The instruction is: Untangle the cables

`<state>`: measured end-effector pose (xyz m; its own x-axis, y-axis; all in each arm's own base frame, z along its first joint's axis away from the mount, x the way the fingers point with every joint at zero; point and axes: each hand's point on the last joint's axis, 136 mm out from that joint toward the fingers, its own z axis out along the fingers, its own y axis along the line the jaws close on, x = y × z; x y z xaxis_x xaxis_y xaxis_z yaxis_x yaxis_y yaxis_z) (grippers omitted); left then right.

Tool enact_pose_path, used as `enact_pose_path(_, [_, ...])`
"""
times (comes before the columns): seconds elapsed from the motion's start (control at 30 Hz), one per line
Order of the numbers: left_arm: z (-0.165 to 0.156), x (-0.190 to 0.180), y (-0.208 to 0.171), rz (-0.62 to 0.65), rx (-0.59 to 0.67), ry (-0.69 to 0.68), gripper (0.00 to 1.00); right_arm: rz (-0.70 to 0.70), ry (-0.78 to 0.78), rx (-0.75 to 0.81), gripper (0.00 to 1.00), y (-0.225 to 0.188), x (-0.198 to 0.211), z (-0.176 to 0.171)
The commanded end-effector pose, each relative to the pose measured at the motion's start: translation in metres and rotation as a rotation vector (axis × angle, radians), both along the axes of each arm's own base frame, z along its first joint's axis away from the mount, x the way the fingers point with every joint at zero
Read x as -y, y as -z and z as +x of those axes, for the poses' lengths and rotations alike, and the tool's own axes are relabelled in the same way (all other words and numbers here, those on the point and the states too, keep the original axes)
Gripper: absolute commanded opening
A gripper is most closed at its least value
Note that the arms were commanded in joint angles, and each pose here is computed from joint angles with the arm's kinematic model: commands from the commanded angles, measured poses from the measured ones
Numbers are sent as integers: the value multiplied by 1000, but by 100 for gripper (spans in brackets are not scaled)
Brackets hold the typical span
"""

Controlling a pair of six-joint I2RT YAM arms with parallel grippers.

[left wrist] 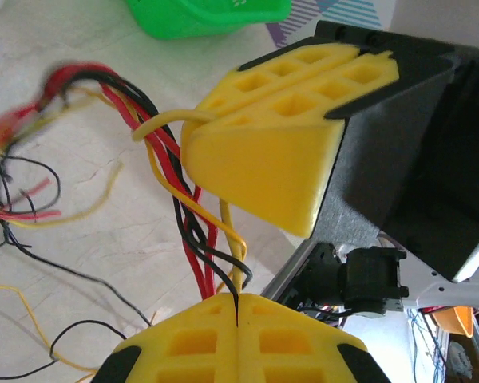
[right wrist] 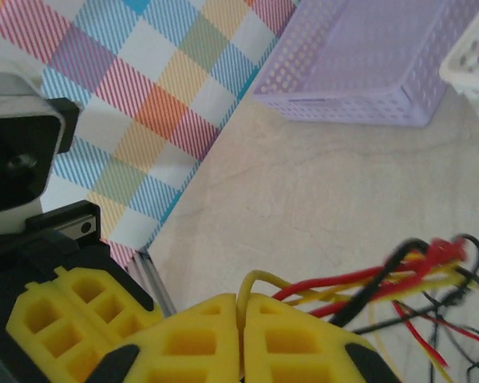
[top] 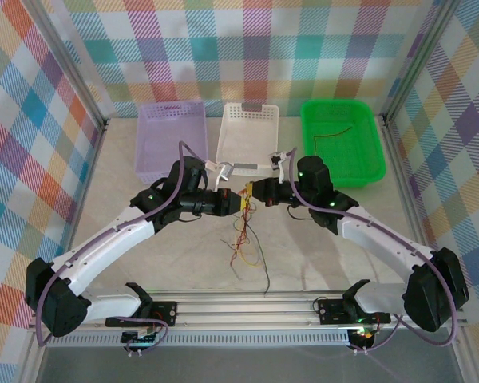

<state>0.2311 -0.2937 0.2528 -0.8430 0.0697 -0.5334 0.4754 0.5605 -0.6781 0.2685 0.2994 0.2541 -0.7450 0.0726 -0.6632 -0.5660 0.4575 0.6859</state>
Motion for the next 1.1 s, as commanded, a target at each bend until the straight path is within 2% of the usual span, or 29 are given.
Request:
enact_pose_path(0.0, [-1, 2, -25, -25, 73, 15, 0, -37, 59, 61, 0, -11, 11, 4])
enact_pose_path(0.17, [1, -11, -36, 21, 120, -31, 0, -147, 312, 60, 0, -17, 65, 29])
enact_pose_path(0.3, [6, -30, -50, 93, 163, -109, 0, -142, 474, 14, 0, -26, 119, 45])
enact_pose_path(0.53, [10, -61, -54, 225, 187, -215, 0, -132, 568, -6, 0, -40, 165, 48])
enact_pose_path(0.67, [14, -92, -51, 284, 204, -324, 0, -171, 644, -3, 0, -41, 189, 43])
enact_pose_path(0.83, [8, -137, -69, 281, 266, -466, 0, -237, 763, -91, 0, -20, 226, 36])
enact_pose_path(1.07, [2, -179, -68, 359, 301, -598, 0, -216, 843, -197, 0, 5, 256, 27])
